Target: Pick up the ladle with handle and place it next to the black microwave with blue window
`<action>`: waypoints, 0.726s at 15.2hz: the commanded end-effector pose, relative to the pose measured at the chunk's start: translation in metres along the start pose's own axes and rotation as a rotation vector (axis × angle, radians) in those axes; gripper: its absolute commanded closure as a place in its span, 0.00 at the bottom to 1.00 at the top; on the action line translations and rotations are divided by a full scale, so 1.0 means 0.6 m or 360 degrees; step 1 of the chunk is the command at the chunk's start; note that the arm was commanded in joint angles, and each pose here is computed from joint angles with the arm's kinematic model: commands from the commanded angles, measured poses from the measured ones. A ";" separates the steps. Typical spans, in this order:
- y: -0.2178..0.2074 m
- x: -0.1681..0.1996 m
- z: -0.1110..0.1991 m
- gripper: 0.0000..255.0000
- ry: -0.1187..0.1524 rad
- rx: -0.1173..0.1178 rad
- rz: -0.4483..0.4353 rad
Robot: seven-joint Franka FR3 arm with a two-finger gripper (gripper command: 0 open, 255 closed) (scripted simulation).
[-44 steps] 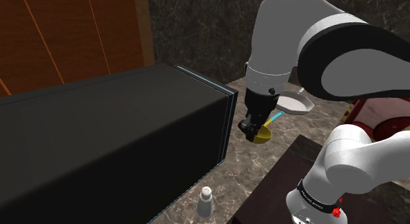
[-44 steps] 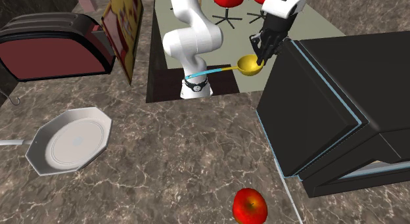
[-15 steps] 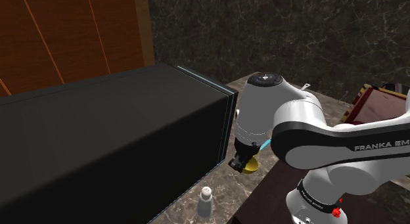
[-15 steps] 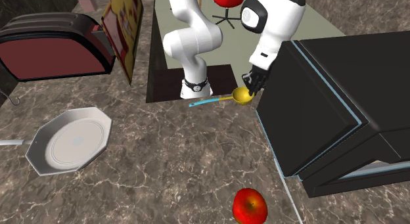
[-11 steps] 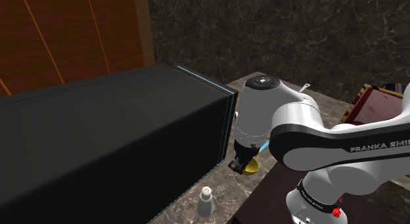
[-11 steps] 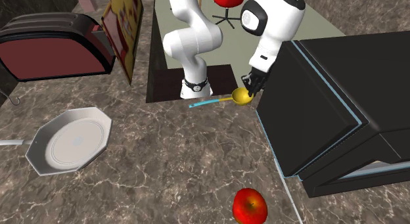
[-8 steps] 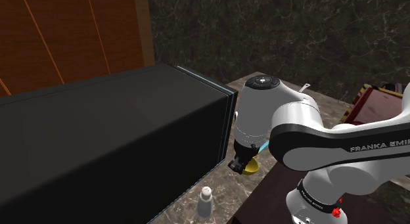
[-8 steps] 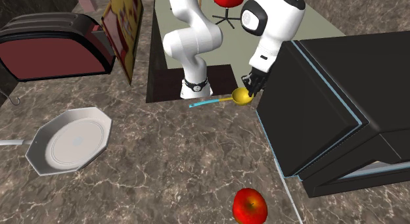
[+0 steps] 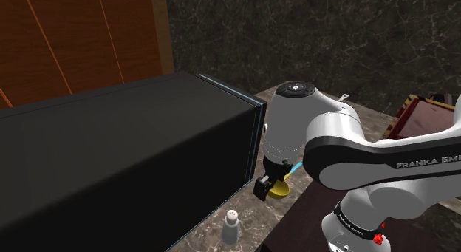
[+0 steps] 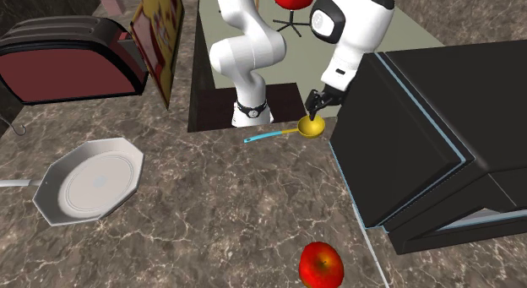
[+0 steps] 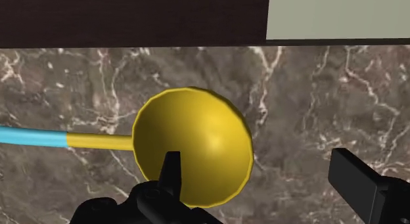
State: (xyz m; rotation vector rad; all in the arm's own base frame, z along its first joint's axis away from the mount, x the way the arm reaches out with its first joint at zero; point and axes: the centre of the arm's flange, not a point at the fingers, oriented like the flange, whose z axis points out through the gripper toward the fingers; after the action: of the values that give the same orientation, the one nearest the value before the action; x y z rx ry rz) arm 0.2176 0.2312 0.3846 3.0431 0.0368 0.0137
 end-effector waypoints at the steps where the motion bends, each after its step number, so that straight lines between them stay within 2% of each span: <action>1: 0.000 -0.001 -0.030 0.00 -0.0004 -0.0003 -0.0006; 3: 0.000 -0.001 -0.069 0.00 -0.0004 -0.0003 -0.0006; 11: 0.000 -0.001 -0.069 0.00 -0.0004 -0.0003 -0.0006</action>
State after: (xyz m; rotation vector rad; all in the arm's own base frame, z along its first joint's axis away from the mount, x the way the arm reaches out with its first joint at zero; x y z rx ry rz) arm 0.2164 0.2349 0.4250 3.0400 0.0413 0.0061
